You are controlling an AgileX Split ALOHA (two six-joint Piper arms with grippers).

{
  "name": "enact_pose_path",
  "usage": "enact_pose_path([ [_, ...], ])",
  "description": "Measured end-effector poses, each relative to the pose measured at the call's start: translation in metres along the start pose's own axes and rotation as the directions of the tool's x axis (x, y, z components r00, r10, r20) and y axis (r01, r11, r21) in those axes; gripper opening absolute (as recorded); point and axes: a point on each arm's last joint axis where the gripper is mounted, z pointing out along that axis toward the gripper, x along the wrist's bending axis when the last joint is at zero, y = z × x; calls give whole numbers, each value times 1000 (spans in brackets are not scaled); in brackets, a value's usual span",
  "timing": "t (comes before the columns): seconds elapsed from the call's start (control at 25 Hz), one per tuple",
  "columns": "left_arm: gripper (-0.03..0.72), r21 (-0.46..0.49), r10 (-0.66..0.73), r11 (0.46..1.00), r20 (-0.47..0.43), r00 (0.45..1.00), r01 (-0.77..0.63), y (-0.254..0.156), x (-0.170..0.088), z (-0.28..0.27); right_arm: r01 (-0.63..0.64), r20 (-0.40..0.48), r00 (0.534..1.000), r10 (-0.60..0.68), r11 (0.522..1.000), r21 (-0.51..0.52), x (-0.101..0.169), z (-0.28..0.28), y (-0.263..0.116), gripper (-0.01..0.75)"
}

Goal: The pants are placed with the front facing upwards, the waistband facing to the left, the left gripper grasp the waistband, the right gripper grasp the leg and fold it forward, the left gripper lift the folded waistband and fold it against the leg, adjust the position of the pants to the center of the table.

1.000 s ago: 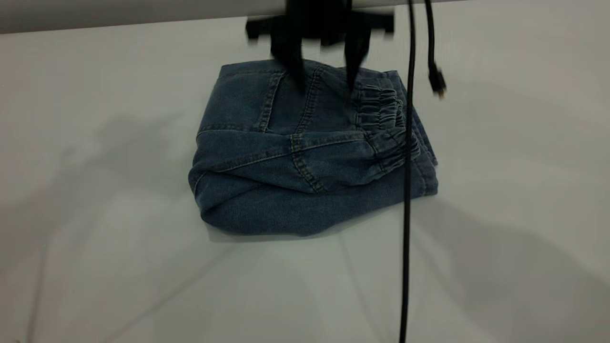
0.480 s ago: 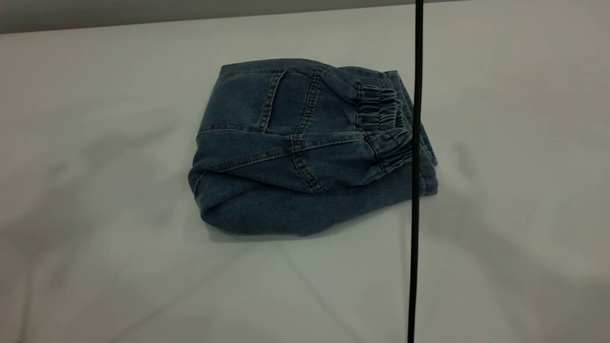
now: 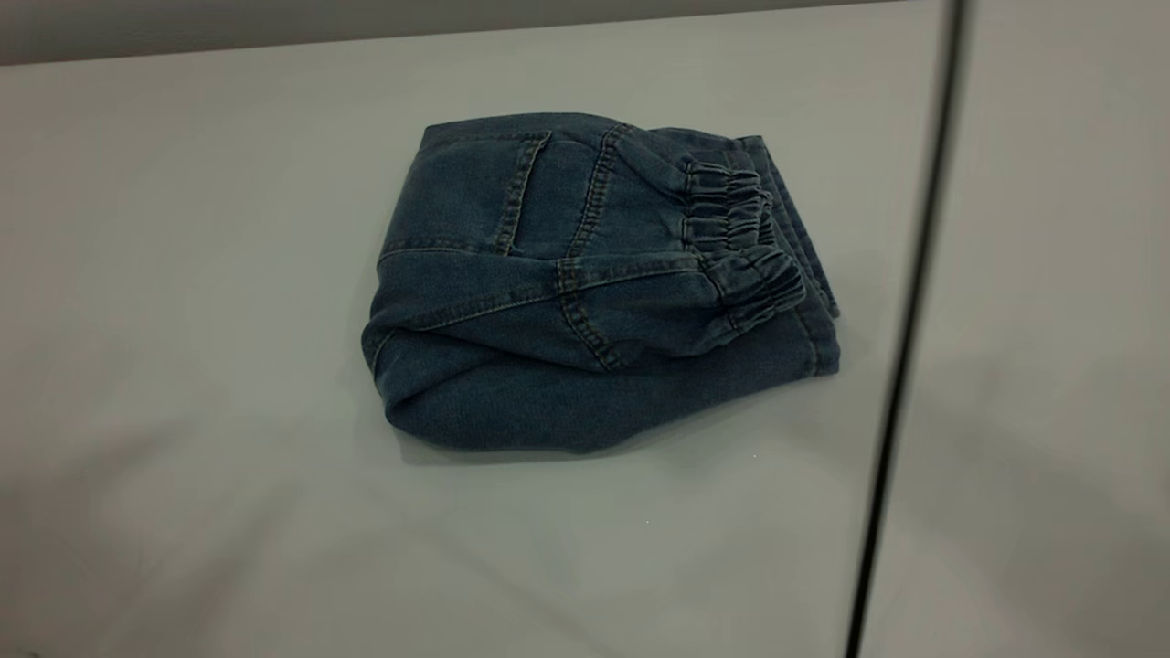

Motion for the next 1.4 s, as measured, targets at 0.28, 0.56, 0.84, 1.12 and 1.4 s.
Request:
enact_pose_path([
  [0.28, 591, -144, -34, 989, -91, 995, 21, -18, -42, -79, -41, -12, 999, 40, 993, -115, 8, -115, -47, 409],
  [0.56, 591, -147, -100, 986, -163, 981, 76, -75, -63, -109, -76, 3, 997, 78, 977, -201, 9, -197, -133, 409],
  [0.84, 579, -91, -156, 986, -271, 950, 136, -140, -67, -111, -99, 95, 988, 125, 965, -244, -1, -223, -230, 409],
  [1.12, 545, 44, -184, 978, -281, 942, 204, -203, -62, -80, -47, 113, 992, 63, 989, -141, -5, -191, -285, 409],
  [1.4, 540, 255, -197, 924, -325, 925, 286, -263, -46, -38, -45, 105, 993, 56, 993, -110, -9, -140, -323, 409],
])
